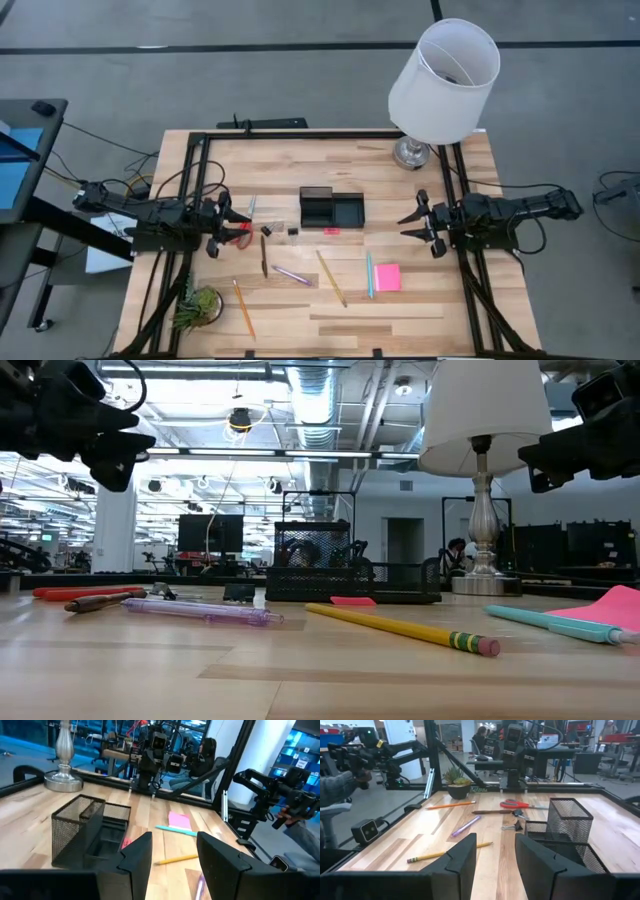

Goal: Pick and place office supplies into organizer
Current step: Put the red scissors into the top left compartment of the black desk organizer

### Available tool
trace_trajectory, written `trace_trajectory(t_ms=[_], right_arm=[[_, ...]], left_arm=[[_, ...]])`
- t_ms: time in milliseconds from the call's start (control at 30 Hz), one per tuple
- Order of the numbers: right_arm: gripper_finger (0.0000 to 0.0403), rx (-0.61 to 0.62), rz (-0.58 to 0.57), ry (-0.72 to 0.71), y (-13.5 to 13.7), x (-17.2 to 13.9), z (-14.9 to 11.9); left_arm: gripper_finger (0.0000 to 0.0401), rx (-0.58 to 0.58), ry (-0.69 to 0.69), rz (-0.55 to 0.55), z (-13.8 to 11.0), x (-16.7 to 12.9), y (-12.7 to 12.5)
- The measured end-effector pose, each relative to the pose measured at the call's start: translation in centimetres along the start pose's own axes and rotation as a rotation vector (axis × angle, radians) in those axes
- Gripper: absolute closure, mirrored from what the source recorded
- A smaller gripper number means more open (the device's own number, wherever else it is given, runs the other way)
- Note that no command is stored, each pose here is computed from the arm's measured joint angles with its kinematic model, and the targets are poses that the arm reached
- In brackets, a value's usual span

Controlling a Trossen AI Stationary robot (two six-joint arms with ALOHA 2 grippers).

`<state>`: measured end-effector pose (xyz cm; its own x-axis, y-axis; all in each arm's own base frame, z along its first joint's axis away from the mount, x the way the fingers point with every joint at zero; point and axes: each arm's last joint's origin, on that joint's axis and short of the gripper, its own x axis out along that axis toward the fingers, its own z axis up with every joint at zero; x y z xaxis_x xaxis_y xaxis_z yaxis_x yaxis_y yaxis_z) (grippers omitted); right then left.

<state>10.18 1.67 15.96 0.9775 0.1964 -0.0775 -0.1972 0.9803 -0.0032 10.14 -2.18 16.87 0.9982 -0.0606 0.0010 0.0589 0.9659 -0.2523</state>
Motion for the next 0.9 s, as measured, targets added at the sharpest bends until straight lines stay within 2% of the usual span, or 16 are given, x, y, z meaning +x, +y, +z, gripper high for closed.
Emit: trace_trajectory(t_ms=[167, 433, 633, 733, 900], right_arm=[[0.0275, -0.001, 0.000, -0.004, 0.0, 0.0, 0.0], [0.0275, -0.002, 0.000, -0.014, 0.0, 0.0, 0.1], [0.0275, -0.002, -0.002, -0.025, 0.0, 0.0, 0.2], [0.0275, -0.002, -0.002, -0.024, 0.0, 0.0, 0.2], [0.0275, -0.002, -0.002, -0.024, 0.0, 0.0, 0.2]], left_arm=[[0.0253, -0.115, -0.002, 0.126, -0.2, 0.0, 0.4], [0.0253, -0.162, 0.048, 0.308, -1.1, 0.6, 0.9], [0.0253, -0.173, 0.210, 0.415, -3.1, 1.5, 1.3], [0.0253, -0.172, 0.340, 0.466, -4.3, 1.8, 1.5], [0.0253, -0.306, 0.586, 0.514, -4.8, 2.4, 1.2]])
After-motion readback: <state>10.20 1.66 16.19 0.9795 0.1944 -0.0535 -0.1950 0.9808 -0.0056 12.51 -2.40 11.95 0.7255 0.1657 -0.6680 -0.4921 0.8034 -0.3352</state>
